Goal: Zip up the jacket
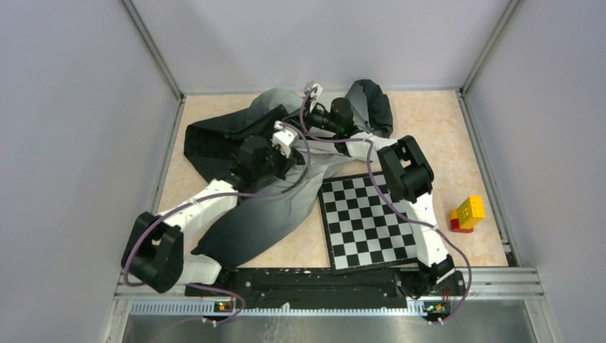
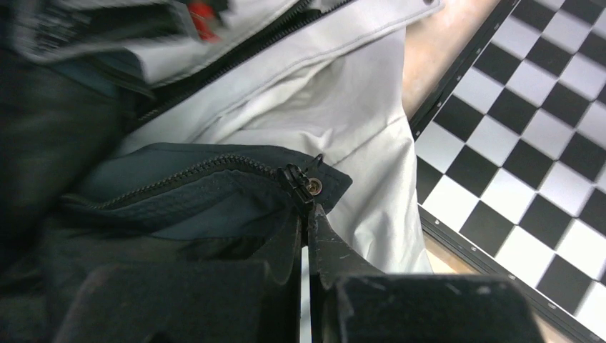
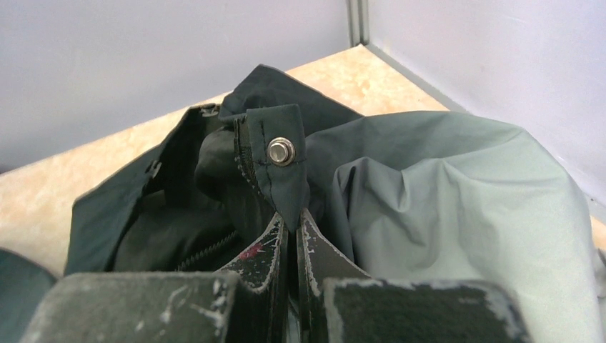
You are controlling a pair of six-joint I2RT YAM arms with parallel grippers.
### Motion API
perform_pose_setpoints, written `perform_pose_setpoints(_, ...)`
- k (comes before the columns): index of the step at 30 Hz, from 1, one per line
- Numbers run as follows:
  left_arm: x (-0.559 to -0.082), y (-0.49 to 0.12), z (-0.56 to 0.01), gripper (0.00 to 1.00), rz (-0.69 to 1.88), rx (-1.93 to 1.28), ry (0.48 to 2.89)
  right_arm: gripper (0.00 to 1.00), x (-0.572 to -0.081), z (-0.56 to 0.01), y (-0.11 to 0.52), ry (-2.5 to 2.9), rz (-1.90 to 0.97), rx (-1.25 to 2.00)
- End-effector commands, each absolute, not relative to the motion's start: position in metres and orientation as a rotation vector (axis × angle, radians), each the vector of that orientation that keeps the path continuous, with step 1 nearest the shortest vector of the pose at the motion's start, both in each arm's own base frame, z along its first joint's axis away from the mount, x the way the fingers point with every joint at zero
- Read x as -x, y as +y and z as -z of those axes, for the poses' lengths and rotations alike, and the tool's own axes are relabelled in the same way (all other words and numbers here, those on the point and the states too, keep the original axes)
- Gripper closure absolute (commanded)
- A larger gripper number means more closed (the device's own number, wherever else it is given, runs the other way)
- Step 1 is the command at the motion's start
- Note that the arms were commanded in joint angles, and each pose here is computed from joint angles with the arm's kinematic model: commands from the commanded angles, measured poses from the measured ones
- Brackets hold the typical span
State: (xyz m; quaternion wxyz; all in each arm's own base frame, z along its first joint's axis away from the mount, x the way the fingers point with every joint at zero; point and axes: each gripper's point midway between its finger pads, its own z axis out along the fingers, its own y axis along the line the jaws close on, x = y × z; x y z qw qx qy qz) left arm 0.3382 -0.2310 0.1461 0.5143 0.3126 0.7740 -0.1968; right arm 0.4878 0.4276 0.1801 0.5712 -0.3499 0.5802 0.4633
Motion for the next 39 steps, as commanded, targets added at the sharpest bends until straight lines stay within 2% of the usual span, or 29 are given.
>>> perform_pose_setpoints(1,-0.301,-0.201,-0.174,1.00,0.682,-0.756,2.024,1.00,-0.445,-0.247,0.426,1.029,-1.055,1.052)
perform_pose_setpoints(8,-0.287,-0.171,-0.165,1.00,0.791,-0.795,2.161,1.00,-0.414,-0.242,0.416,0.884,-0.920,1.198)
perform_pose_setpoints(16,-0.299,-0.161,-0.160,1.00,0.747,-0.849,2.117,1.00,-0.411,-0.200,0.418,0.970,-0.781,1.411)
perform_pose_setpoints(39,-0.314,-0.153,-0.148,1.00,0.870,-0.801,2.078,1.00,-0.369,-0.164,0.418,0.895,-0.629,1.632)
